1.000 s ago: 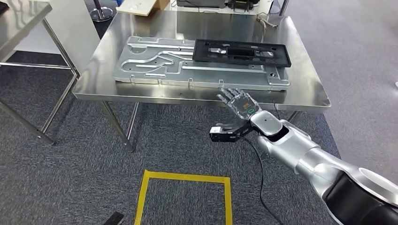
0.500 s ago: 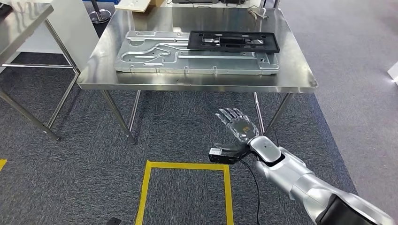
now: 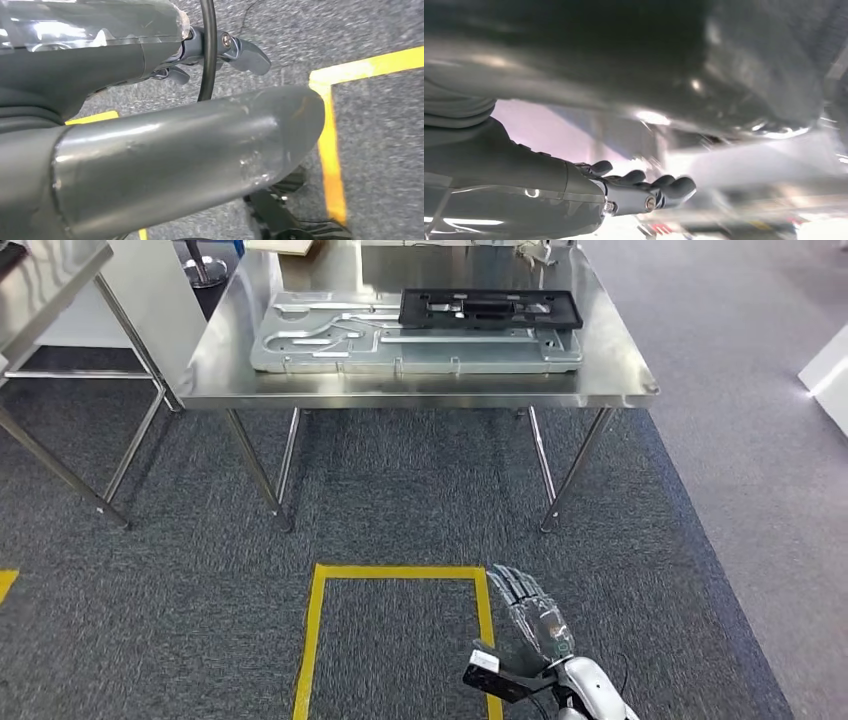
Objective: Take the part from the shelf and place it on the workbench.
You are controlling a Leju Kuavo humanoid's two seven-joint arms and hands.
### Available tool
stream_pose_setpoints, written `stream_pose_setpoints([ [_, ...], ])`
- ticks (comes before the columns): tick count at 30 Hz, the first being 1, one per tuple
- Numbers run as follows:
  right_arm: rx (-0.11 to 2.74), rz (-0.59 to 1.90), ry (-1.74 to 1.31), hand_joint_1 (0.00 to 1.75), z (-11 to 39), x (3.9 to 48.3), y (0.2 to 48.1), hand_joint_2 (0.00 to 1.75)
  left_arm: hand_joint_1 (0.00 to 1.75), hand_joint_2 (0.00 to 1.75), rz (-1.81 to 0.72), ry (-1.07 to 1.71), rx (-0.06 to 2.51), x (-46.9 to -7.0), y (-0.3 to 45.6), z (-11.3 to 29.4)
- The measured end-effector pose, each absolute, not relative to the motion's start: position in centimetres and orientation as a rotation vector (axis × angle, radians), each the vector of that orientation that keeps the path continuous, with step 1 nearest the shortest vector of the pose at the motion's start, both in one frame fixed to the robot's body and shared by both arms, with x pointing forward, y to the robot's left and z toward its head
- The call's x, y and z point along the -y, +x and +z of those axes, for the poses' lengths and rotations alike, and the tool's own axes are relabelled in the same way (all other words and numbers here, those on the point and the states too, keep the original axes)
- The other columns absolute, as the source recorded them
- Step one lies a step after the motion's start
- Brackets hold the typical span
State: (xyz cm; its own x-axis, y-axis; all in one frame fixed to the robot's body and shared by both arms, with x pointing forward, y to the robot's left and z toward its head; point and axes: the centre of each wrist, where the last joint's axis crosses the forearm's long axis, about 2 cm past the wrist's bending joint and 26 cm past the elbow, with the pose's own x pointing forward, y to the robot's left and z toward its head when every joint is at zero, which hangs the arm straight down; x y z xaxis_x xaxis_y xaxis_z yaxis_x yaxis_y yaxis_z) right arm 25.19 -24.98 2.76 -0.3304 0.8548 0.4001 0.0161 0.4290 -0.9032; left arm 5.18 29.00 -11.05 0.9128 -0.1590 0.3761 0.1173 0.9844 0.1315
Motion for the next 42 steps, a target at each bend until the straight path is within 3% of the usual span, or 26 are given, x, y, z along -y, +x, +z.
stream_pose_setpoints([
  [6, 1.515, 0.760, -0.698, 0.00, -1.5, 27.8, 19.9, 0.00, 0.00, 0.00, -0.090, 0.118, 0.398, -28.8, 4.6, -11.1],
  [13, 1.406, 0.688, -0.744, 0.00, -2.9, 29.7, 18.4, 0.00, 0.00, 0.00, -0.063, 0.120, 0.399, -28.6, 4.7, -11.1],
  [18, 1.266, 0.591, -0.730, 0.00, -6.0, 33.1, 14.2, 0.00, 0.00, 0.00, -0.037, 0.126, 0.383, -28.3, 3.7, -11.2],
  [22, 1.042, 0.448, -0.750, 0.00, -8.4, 36.2, 9.3, 0.00, 0.00, 0.00, -0.021, 0.133, 0.383, -28.2, 3.5, -11.2],
  [27, 0.747, 0.272, -0.741, 0.00, -9.7, 37.1, 5.7, 0.00, 0.00, 0.00, -0.013, 0.133, 0.394, -28.0, 3.6, -11.2],
  [33, 0.368, 0.072, -0.619, 0.00, -10.7, 33.9, 3.1, 0.00, 0.00, 0.00, -0.003, 0.128, 0.389, -27.3, 3.3, -11.2],
  [42, 0.282, -0.026, -0.462, 0.00, -10.9, 25.7, 2.4, 0.00, 0.00, 0.00, -0.003, 0.131, 0.388, -27.3, 3.3, -11.2],
])
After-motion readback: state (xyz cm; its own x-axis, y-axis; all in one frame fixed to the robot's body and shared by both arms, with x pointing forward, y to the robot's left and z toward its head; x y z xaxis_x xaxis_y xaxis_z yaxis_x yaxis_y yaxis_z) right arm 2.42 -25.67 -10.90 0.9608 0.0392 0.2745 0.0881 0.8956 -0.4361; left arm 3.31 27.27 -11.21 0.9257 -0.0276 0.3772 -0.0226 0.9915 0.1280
